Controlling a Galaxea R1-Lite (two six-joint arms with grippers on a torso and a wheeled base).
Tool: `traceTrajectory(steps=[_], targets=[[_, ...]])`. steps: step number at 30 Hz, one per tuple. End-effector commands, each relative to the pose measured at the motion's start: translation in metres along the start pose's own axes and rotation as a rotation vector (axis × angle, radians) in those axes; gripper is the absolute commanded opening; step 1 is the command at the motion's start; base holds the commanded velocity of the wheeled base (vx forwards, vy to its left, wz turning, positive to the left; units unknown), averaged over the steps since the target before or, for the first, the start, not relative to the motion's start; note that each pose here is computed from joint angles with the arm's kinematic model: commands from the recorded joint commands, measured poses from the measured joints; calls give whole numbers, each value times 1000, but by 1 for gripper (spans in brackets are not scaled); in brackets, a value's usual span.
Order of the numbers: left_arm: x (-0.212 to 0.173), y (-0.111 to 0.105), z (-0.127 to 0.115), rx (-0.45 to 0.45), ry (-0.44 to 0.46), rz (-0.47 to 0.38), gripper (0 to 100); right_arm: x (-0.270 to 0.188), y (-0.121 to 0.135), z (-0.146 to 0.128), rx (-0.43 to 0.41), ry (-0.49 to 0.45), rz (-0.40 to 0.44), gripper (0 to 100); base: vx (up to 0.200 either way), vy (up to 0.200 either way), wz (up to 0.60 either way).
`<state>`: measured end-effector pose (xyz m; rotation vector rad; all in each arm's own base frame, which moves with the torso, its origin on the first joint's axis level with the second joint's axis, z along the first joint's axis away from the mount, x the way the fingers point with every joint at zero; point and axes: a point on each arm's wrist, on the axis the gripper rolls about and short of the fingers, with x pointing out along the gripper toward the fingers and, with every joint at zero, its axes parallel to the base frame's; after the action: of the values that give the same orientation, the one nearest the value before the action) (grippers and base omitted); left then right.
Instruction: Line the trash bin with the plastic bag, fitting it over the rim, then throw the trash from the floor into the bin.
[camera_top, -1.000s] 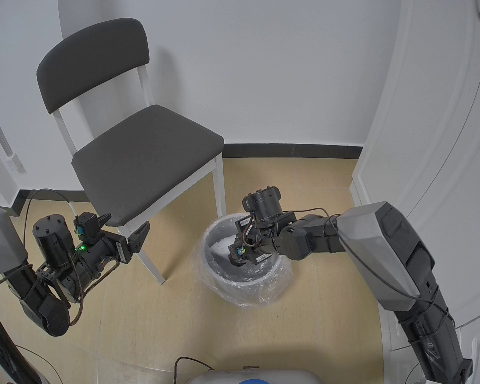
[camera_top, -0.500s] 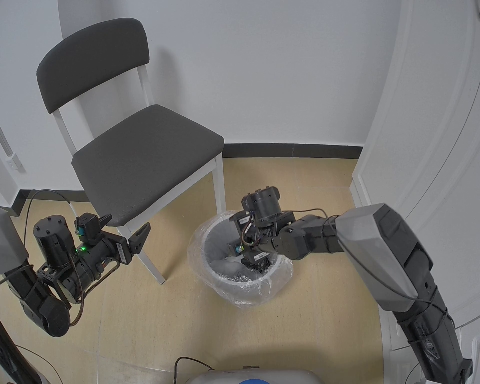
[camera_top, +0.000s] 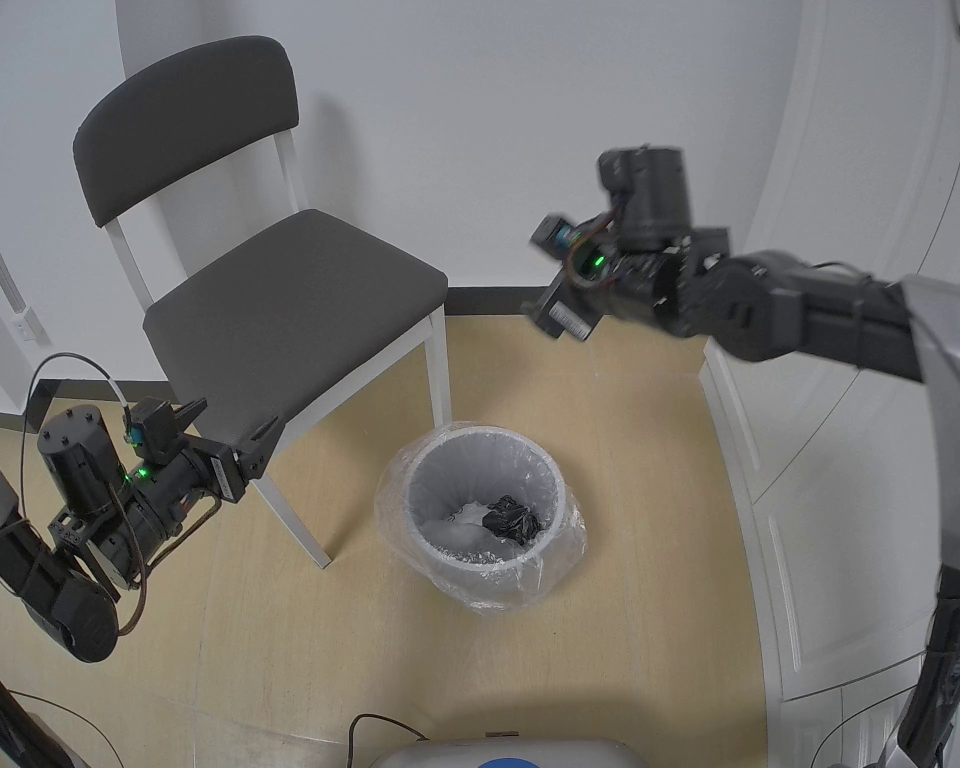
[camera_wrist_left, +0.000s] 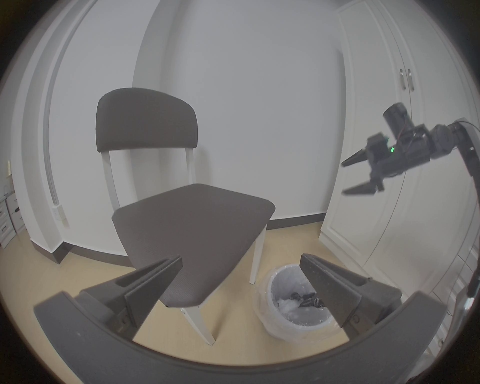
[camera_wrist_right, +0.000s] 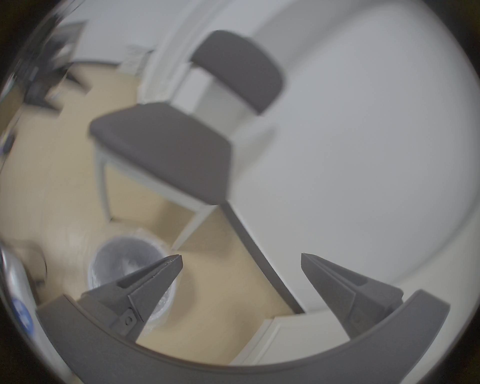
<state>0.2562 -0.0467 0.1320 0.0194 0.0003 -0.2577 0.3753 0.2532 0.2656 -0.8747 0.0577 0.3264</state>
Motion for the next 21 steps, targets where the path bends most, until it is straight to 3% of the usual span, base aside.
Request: traceTrajectory(steps=[1, 7, 8, 12, 15, 17, 18, 21], targets=[[-60, 10, 95, 14, -221, 47, 100, -193, -149, -24, 593, 11, -420, 100, 0, 0, 0], [-119, 9, 125, -30, -213, 95, 100, -292, -148, -65, 766, -23, -454, 100, 0, 0, 0], [-137, 6, 127, -59, -208, 89, 100, -314, -139, -82, 840, -35, -456, 100, 0, 0, 0], [-157, 1, 123, -73, -188, 87, 100, -345, -126, -100, 884, -64, -463, 100, 0, 0, 0], [-201, -8, 118, -72, -201, 88, 100, -417, -84, -130, 900, -163, -506, 100, 0, 0, 0], [-210, -10, 116, -69, -212, 90, 100, -428, -73, -136, 911, -175, -536, 100, 0, 0, 0], [-223, -13, 111, -64, -224, 93, 100, -443, -54, -144, 928, -199, -578, 100, 0, 0, 0], [-246, -18, 102, -57, -262, 91, 100, -466, -17, -159, 936, -279, -577, 100, 0, 0, 0]])
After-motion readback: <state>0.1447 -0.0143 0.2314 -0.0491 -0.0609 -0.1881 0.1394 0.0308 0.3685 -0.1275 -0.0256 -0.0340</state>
